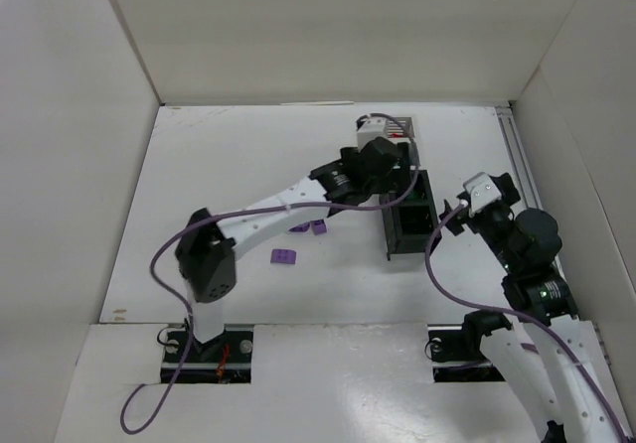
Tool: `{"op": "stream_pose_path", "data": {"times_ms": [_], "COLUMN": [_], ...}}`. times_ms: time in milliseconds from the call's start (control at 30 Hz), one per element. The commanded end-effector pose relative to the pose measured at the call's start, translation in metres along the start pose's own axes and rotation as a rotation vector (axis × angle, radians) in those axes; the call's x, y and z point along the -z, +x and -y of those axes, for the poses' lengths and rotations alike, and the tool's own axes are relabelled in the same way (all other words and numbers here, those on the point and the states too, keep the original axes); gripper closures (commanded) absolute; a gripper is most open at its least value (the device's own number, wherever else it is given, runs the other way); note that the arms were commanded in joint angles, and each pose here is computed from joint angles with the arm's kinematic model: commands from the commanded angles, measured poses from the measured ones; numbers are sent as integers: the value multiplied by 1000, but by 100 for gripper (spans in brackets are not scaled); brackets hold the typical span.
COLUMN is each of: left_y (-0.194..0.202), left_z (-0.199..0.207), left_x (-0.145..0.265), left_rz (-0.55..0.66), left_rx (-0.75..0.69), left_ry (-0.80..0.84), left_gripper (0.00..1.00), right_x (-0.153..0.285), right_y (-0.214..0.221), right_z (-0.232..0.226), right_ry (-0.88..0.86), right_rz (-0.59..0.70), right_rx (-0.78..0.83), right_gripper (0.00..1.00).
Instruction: Sort the legos into containers by color
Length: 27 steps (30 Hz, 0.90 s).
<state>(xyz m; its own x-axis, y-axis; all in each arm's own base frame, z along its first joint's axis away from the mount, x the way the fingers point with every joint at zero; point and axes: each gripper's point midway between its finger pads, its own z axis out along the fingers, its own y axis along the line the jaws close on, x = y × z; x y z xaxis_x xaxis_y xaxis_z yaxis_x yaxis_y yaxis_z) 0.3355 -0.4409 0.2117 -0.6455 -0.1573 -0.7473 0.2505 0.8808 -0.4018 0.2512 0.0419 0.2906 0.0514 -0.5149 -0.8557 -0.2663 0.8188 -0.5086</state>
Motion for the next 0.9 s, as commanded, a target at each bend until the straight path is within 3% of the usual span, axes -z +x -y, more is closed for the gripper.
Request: {"op": "stream_pose_path", "data": {"times_ms": [0,100,167,200,233,333,433,667,767,867], "left_y": [-53,-9,-9,21,22,60,86,87,86,90], "left_z": [-31,-96,-123,-153,-168,-209,-231,-234,-236,-239], "left_x": [83,106,149,151,176,201,208,220,221,219], "left_rz": [173,150,201,169,189,166,150,161,145,118], "left_rx": [96,161,292,295,346,477,552,582,553,515], "left_ry": [-57,-182,-183,-239,-232,-264,-273,-218,-267,-310], "left_gripper": [1,1,1,1,1,1,1,1,1,1], "right_x": [-12,-31,-32,-41,-46,-51,-64,-109,-127,-147], "right_y": [-31,-38,-52,-49,-46,-46,-43,-27,-6,6], "right_z": [-28,-74,-110,-126,-132,-184,-226,-308,-330,-331], "right_ry": [-177,-397,-555,-619,-624,-726,-741,-785,-728,-613], "right_rz": [171,235,292,269,232,181,90,-34,-146,-177], "right_rx": [64,118,143,157,165,192,125,-27,-77,-134], "right_gripper": [0,0,0,2,3,3,3,3,5,5]}}
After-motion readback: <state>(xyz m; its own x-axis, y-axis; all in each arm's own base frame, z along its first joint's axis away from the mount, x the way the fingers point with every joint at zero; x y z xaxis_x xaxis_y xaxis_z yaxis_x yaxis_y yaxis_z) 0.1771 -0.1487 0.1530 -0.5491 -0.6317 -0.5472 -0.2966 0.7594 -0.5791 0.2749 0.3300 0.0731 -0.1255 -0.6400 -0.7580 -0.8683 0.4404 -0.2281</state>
